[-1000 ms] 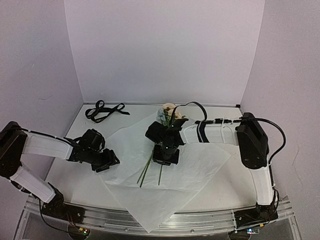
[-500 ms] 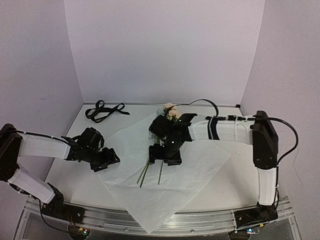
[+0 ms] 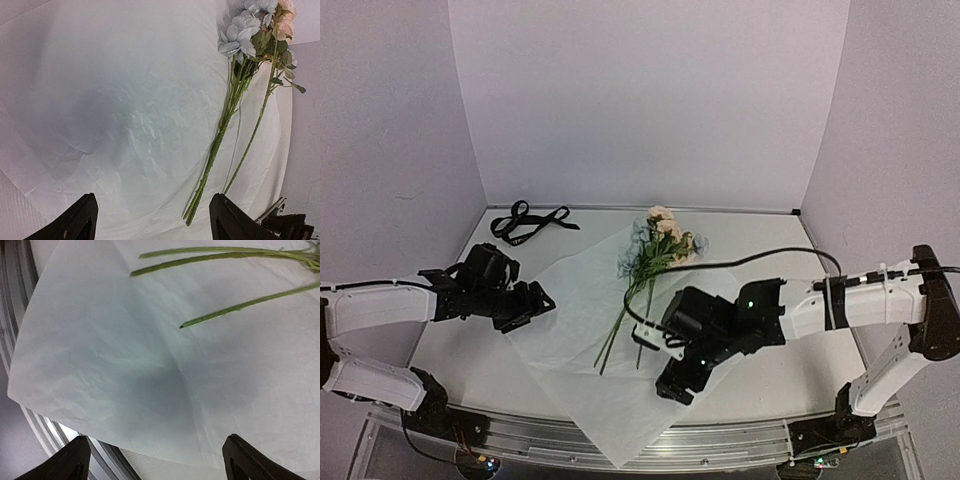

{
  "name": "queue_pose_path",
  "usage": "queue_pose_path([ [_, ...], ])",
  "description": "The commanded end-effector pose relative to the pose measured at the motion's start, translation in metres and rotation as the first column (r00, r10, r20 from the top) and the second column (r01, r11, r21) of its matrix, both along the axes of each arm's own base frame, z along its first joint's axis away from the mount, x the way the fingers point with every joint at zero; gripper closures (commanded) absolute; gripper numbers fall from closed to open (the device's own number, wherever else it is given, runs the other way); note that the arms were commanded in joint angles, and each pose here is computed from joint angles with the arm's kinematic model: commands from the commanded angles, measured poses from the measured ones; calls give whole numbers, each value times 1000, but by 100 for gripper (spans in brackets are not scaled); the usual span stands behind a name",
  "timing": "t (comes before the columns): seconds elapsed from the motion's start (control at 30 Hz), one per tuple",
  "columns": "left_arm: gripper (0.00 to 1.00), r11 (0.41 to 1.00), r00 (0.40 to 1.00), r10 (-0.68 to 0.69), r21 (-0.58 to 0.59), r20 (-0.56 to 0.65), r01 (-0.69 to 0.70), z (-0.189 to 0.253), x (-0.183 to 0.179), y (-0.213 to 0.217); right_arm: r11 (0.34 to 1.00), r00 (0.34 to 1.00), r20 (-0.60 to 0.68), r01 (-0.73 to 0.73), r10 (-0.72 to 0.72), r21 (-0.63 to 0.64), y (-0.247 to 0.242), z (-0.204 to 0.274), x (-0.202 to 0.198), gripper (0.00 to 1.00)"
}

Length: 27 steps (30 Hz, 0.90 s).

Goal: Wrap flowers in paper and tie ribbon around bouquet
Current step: Pick up the bottom corner of the flattened wrapping paper from the center of the board.

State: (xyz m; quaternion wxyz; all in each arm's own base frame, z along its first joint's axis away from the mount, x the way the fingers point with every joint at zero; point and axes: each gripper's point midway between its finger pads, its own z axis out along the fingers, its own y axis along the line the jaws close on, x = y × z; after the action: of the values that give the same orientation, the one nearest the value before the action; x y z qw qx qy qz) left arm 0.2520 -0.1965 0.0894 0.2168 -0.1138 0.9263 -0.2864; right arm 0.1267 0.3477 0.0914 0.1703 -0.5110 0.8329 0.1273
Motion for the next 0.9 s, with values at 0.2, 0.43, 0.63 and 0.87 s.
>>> queue_pose_path([
  [0.2,20,1000,999,23,15,22,-23,5,-14,16,848,721,463,-506,515,-156,46,-21,-45,2],
  [0.43,20,999,999,33,22,15,-34,2,-20,22,771,587,526,-587,615,-246,56,-31,-81,2],
  [0.63,20,999,999,36,29,11,-36,0,-21,23,769,592,517,-590,619,-245,45,-35,-93,2],
  [0.87,22,999,999,39,30,10,-39,1,-17,21,777,603,503,-566,619,-277,46,-51,-92,4],
])
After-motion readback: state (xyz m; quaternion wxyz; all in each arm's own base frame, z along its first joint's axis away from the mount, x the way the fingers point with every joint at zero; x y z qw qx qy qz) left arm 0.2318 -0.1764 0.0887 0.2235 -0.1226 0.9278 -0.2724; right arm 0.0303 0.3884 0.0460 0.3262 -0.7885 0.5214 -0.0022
